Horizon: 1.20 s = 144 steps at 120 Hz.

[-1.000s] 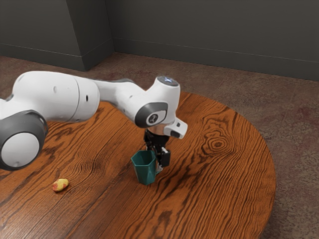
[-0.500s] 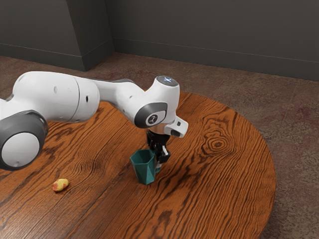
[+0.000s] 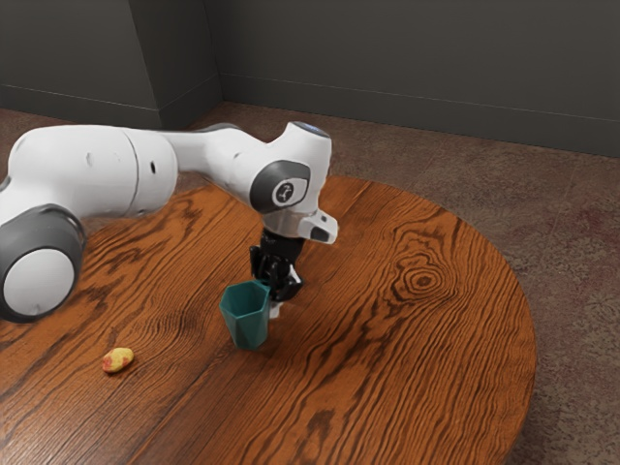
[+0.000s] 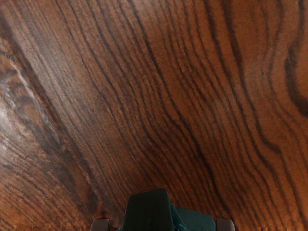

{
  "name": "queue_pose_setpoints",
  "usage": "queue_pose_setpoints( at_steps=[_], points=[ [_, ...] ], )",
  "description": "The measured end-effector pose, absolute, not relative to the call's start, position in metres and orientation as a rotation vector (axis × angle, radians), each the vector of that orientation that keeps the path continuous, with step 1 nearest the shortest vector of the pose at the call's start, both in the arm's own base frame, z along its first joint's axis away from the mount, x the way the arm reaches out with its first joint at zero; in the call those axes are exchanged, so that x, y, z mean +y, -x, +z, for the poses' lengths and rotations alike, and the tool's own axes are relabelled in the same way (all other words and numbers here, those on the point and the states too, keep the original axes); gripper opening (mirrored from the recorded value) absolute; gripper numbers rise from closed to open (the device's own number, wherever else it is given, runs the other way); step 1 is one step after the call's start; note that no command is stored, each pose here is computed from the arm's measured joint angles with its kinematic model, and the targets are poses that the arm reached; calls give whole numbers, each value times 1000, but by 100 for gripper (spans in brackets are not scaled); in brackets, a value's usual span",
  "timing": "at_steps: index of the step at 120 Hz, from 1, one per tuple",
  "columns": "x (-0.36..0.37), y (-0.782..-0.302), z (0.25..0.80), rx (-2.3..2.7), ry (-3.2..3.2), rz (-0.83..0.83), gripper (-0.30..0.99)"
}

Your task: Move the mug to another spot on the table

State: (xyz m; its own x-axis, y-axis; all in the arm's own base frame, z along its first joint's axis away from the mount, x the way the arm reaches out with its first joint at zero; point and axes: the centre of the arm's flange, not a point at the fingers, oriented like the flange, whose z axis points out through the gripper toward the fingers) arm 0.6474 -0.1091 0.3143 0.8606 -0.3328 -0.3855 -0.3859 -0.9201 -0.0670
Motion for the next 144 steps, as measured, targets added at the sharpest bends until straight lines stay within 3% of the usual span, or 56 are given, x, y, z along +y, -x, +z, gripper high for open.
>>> queue_pose_setpoints(
  at_steps=[35, 107, 129, 144],
  points=[
    [-48, -668, 301, 413, 2929, 634, 12],
    [-23, -684, 279, 405, 2951, 641, 12],
    [-25, -683, 278, 402, 2984, 638, 41],
    [-24, -693, 290, 398, 3000, 559, 54]
  ],
)
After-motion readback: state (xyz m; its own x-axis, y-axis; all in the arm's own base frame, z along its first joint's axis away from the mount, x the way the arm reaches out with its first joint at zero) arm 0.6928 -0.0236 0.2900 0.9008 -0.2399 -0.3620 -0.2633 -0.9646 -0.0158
